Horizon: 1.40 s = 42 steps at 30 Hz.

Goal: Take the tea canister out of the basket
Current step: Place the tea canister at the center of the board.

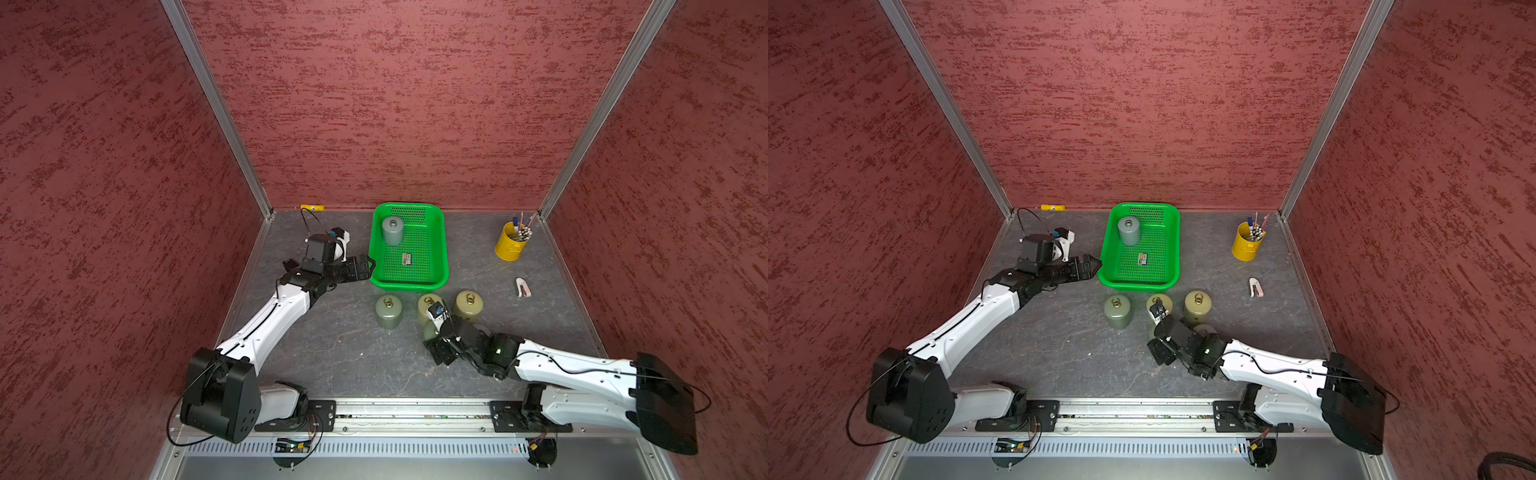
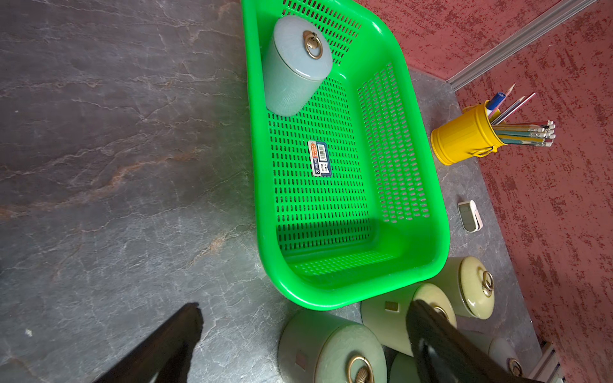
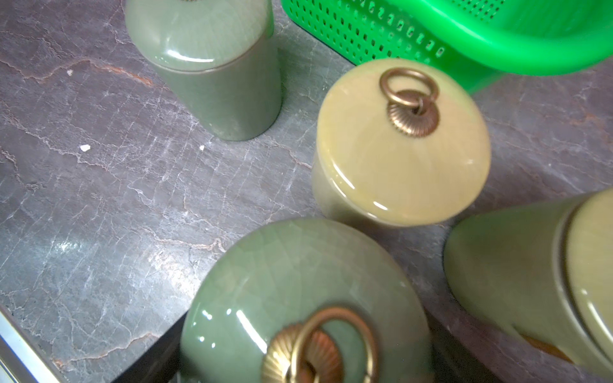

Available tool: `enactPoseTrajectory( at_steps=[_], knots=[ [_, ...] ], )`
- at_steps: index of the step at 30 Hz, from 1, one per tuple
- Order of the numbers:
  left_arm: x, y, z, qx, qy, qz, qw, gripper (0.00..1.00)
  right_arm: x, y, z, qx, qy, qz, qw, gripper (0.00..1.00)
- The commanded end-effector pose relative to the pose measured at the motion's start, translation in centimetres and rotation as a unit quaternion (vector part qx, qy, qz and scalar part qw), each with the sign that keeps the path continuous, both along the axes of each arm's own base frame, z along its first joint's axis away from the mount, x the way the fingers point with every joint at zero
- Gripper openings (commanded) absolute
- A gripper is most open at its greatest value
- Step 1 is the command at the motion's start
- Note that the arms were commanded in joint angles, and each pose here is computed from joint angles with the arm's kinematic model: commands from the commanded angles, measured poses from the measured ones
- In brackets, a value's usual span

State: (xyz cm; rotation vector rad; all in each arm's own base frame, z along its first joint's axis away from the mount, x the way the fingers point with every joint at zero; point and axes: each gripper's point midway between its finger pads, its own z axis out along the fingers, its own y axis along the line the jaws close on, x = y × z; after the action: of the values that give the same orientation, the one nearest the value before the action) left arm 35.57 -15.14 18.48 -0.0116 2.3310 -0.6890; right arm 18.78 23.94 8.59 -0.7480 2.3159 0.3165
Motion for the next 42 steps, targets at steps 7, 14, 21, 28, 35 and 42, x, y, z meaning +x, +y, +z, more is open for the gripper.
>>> enactPoseTrajectory(
  at_steps=[7, 14, 21, 28, 35, 42],
  knots=[
    [-0.4, 0.3, 0.1, 0.000, -0.007, -0.001, 1.000, 1.00, 0.6, 1.1, 0.9, 0.023, -0.019, -0.011, 0.999, 0.16],
    [-0.3, 0.3, 0.1, -0.001, -0.007, -0.001, 1.000, 1.00, 0.6, 0.6, 1.0, 0.022, -0.025, -0.018, 0.999, 0.69],
    [-0.2, 0.2, 0.1, -0.001, -0.007, -0.001, 1.000, 1.00, 0.8, 0.5, 1.2, 0.018, -0.031, -0.023, 0.999, 0.99],
    [-0.2, 0.3, 0.2, -0.002, -0.008, -0.001, 1.000, 1.00, 1.0, 0.7, 2.4, 0.025, -0.043, -0.019, 0.999, 0.99],
    [-0.1, 0.0, 0.6, -0.005, -0.011, -0.004, 1.000, 1.00, 1.2, 0.5, 6.0, 0.047, -0.077, -0.012, 0.996, 0.99],
    [1.0, -1.4, 2.4, 0.006, -0.026, -0.028, 0.999, 1.00, 2.1, 0.2, 9.6, 0.062, -0.124, -0.022, 0.990, 0.99]
  ],
)
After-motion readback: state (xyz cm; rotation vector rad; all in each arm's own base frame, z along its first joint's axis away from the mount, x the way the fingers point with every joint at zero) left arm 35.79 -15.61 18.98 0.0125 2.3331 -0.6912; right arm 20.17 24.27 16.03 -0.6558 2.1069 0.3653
